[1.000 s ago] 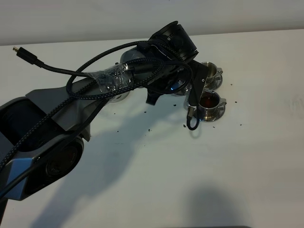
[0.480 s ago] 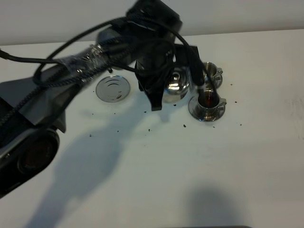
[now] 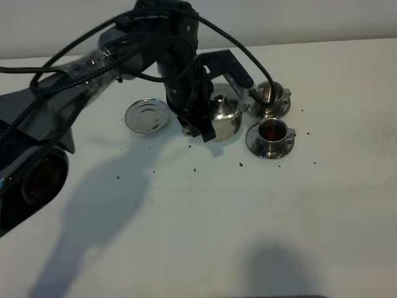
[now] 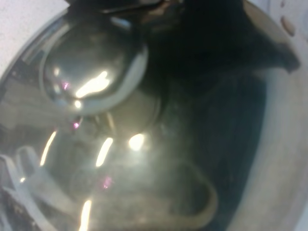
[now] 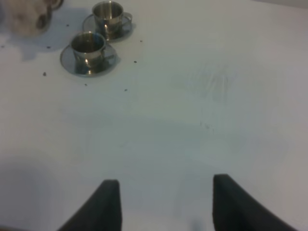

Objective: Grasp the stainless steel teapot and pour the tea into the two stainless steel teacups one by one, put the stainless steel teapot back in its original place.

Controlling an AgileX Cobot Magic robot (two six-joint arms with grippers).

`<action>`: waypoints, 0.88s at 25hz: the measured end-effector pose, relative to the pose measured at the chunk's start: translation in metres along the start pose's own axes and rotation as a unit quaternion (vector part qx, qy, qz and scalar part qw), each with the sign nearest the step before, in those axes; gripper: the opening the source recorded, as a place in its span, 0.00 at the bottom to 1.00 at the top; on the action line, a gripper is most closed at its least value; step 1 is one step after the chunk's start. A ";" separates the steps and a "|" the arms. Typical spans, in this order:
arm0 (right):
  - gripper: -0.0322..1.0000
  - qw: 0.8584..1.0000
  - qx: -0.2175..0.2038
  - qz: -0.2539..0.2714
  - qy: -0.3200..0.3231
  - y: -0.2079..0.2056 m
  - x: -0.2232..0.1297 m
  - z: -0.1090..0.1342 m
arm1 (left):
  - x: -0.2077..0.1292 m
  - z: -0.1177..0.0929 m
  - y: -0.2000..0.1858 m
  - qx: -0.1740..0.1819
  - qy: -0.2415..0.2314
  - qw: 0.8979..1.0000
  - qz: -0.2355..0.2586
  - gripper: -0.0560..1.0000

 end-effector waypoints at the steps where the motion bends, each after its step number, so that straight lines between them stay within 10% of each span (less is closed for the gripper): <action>1: 0.44 1.000 0.000 0.000 0.000 0.000 0.000 0.000 | 0.000 0.000 0.001 0.001 0.008 1.000 0.002 0.26; 22: 0.44 1.000 0.000 0.000 0.000 0.000 0.000 0.000 | 0.028 0.070 0.003 0.200 0.133 0.967 -0.083 0.26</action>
Point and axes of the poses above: a point on each arm's last joint axis where the gripper is mounted, y pointing out along that axis toward the gripper, z along the wrist's bending axis when the last joint is at zero, x = y × z, the point moved 4 cm from there along y, pointing out along that axis toward the gripper, and after that the axes turned 2 degrees about -y, right-handed, at the moved point
